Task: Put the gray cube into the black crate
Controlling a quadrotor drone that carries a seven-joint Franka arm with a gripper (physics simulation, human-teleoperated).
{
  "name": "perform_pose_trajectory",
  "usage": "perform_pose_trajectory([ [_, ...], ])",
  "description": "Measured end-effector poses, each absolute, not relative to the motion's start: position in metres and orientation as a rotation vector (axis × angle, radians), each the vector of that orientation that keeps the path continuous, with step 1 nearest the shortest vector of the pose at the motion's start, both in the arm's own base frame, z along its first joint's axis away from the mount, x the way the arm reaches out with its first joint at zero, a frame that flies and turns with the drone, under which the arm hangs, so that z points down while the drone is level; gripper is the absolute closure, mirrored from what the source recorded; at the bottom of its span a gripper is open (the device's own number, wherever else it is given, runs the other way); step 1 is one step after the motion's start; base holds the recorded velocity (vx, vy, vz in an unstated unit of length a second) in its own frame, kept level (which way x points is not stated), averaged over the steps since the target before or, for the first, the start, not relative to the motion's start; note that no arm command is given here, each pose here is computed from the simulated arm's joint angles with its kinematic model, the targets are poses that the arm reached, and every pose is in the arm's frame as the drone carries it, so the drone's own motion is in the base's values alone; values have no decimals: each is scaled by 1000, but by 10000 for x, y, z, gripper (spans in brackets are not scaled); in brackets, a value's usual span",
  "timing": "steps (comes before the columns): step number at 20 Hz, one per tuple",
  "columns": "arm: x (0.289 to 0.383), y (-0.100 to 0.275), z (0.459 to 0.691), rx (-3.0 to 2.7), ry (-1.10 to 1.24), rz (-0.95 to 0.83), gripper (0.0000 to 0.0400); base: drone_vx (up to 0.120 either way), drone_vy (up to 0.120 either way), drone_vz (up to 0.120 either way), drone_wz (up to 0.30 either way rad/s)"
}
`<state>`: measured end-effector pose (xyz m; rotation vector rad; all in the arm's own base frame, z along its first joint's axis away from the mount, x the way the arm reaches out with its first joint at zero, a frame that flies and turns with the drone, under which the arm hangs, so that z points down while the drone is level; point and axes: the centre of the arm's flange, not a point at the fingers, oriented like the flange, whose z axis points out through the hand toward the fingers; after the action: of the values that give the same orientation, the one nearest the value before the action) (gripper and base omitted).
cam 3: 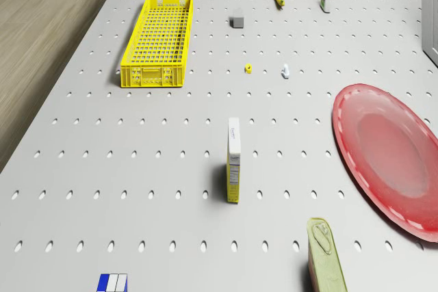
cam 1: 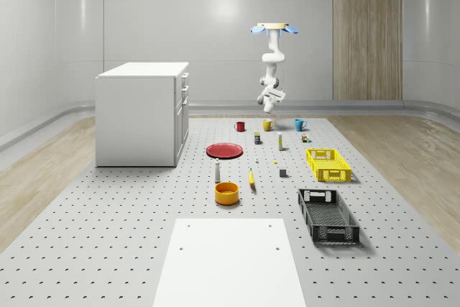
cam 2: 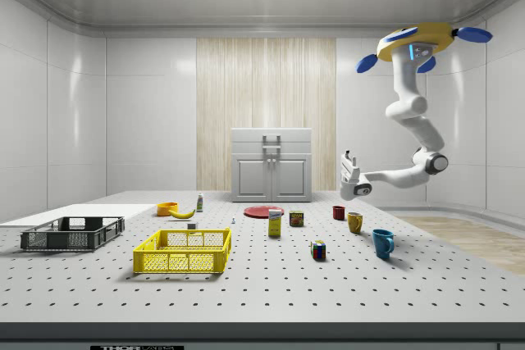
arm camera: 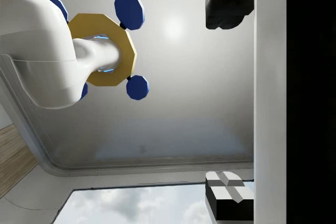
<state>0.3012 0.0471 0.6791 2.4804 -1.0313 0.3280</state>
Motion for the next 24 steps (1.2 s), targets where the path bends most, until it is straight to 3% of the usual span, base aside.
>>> perform_pose_trajectory([
  [4, 3019, 792, 6510, 2086, -870, 491, 0, 120, 0, 0, 0],
  [8, 3038, 987, 5915, 1488, -627, 656, 0, 120, 0, 0, 0],
  [11, 3054, 862, 5435, 1010, -432, 736, 0, 120, 0, -107, 0],
  [14, 3065, 605, 5134, 628, -275, 772, 0, 120, 0, -120, 0],
  [20, 3069, 225, 4943, 219, -100, 786, 0, 120, 0, -120, 0],
  [24, 3069, 109, 4919, 107, -50, 786, 0, 120, 0, -10, 0],
])
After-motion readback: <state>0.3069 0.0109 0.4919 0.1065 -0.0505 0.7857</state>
